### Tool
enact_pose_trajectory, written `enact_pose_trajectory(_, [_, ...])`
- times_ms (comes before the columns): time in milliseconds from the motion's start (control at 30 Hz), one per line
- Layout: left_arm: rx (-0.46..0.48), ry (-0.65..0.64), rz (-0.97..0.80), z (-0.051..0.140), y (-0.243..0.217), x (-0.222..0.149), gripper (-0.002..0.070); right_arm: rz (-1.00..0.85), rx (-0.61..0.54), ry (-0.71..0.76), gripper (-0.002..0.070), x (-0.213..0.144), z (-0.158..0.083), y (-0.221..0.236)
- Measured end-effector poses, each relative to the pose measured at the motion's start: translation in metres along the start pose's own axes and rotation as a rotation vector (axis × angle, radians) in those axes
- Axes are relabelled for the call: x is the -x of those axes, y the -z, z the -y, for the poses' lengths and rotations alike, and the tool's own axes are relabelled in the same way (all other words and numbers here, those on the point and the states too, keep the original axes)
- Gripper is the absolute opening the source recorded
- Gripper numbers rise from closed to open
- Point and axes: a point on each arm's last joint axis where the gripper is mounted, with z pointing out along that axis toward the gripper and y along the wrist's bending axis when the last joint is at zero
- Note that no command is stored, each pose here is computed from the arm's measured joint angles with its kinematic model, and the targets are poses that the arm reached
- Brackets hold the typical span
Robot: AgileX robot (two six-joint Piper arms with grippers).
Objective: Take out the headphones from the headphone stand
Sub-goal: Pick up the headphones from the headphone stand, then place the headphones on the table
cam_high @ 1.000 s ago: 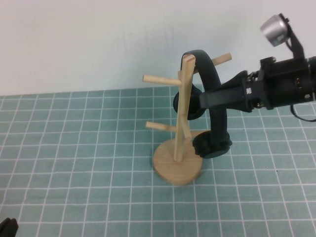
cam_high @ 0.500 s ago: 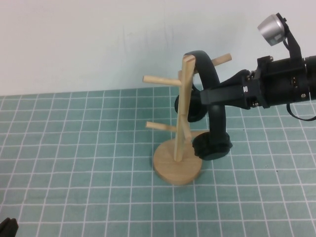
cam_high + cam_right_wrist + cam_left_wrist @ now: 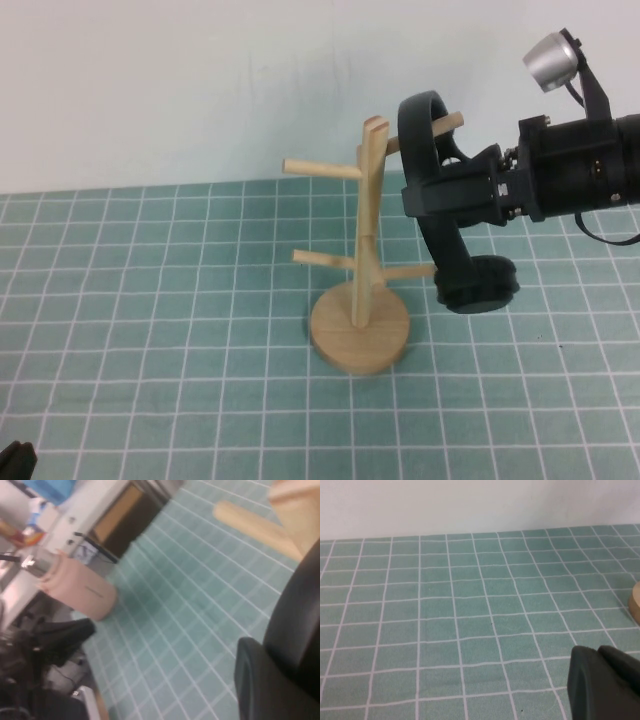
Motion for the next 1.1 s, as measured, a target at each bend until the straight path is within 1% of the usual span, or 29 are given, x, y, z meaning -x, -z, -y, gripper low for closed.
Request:
enact_pose_trajectory(100, [0.0,0.0,0.0,0.0,0.0,0.0,-0.0006,0.025,0.024,0.014,0.006,0.003,-0.006,0.002])
enact_pose_trajectory(233, [0.0,0.0,0.0,0.0,0.0,0.0,-0.0006,0.078,-0.03,0.075,0.006,0.012,-0.022,0.013])
enact_pose_trajectory(333, [0.0,0.0,0.0,0.0,0.0,0.0,-0.0006,0.147,-0.116,0.12,0.006,0.021,-0.039,0.026])
enact_pose_trajectory(433, [0.0,0.0,0.0,0.0,0.0,0.0,-0.0006,0.219,-0.202,0.159,0.006,0.028,-0.063,0.044])
enact_pose_trajectory(500, [0.0,0.0,0.0,0.0,0.0,0.0,-0.0006,0.258,-0.288,0.183,0.006,0.03,-0.078,0.057])
enact_pose_trajectory(567, [0.0,0.0,0.0,0.0,0.0,0.0,-0.0006,0.282,-0.387,0.191,0.006,0.03,-0.087,0.069])
enact_pose_trajectory(633, [0.0,0.0,0.0,0.0,0.0,0.0,-0.0006,0.29,-0.499,0.172,0.006,0.029,-0.089,0.079])
enact_pose_trajectory(733, [0.0,0.0,0.0,0.0,0.0,0.0,-0.0006,0.225,-0.661,0.085,0.006,0.02,-0.079,0.088])
enact_pose_trajectory(800, [0.0,0.0,0.0,0.0,0.0,0.0,-0.0006,0.16,-0.739,-0.064,0.006,0.012,-0.065,0.088])
enact_pose_trajectory(867, [0.0,0.0,0.0,0.0,0.0,0.0,-0.0006,0.077,-0.788,-0.199,0.006,0.003,-0.049,0.084])
enact_pose_trajectory(900, [0.0,0.0,0.0,0.0,0.0,0.0,-0.0006,0.023,-0.803,-0.264,0.006,-0.003,-0.04,0.08])
enact_pose_trajectory(1000, [0.0,0.0,0.0,0.0,0.0,0.0,-0.0006,-0.121,-0.815,-0.401,0.006,-0.016,-0.015,0.067])
enact_pose_trajectory(1100, [0.0,0.0,0.0,0.0,0.0,0.0,-0.0006,-0.174,-0.811,-0.519,0.006,-0.024,0.01,0.053])
